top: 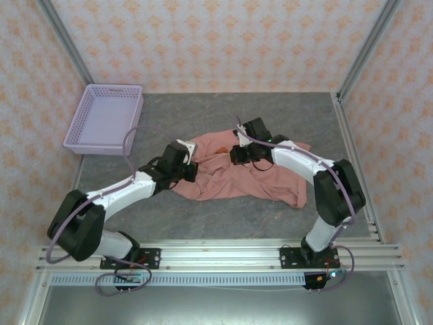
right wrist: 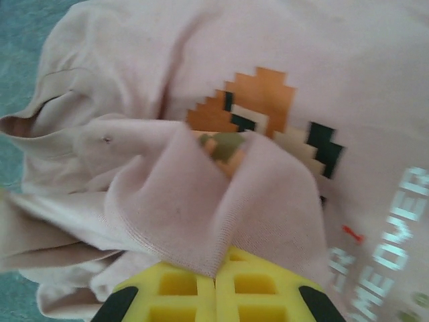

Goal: Fold the inside-out t-shirt

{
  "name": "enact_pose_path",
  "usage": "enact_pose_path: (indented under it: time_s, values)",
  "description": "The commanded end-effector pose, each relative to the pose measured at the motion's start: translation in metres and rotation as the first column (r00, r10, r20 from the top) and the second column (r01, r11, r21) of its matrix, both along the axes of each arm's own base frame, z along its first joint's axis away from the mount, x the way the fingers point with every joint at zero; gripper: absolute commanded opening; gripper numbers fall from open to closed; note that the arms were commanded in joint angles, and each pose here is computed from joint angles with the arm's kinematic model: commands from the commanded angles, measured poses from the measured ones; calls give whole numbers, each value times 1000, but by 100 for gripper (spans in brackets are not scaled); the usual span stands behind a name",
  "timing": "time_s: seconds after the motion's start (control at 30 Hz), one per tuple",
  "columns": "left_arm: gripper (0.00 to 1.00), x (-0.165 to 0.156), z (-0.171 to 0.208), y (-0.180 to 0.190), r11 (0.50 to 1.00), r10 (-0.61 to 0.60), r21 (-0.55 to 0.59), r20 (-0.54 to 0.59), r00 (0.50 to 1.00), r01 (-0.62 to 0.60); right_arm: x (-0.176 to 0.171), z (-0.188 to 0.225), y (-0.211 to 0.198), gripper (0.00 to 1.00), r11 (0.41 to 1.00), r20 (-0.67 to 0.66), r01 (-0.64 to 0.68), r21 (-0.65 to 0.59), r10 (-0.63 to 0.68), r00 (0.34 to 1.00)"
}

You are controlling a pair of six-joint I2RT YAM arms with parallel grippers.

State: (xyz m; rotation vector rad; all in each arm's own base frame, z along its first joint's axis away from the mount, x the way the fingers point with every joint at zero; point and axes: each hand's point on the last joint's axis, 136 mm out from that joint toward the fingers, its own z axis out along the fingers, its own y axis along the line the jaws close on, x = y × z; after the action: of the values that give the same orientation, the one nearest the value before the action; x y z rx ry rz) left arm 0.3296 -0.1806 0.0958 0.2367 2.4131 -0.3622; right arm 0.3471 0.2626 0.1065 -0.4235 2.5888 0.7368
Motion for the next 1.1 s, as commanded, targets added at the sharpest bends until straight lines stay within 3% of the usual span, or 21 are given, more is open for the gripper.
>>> enact_pose_path:
  time_s: [0.0,0.1,0.17,0.43,0.8,1.07]
  values:
    - [15,7,-9,33,981,142,133,-22,990,-138,6,-14,17,0,999,-45,22,41,-20,999]
    - [33,-1,-8,23,993,84,83,-27,996,-81,10,-21,17,0,999,-58,38,31,-36,998]
    - [40,-11,-6,17,998,41,46,-17,999,-40,10,-22,17,0,999,-58,38,25,-36,998]
    - [53,-36,14,-15,993,-118,-16,31,993,118,10,-23,13,0,999,-52,33,-1,-33,998]
    - [49,-21,0,-26,986,-142,78,-33,989,144,8,-22,12,0,999,-53,33,0,-33,998]
    - [23,-10,-3,-32,983,-148,99,-46,988,152,7,-22,10,0,999,-47,36,-3,-36,998]
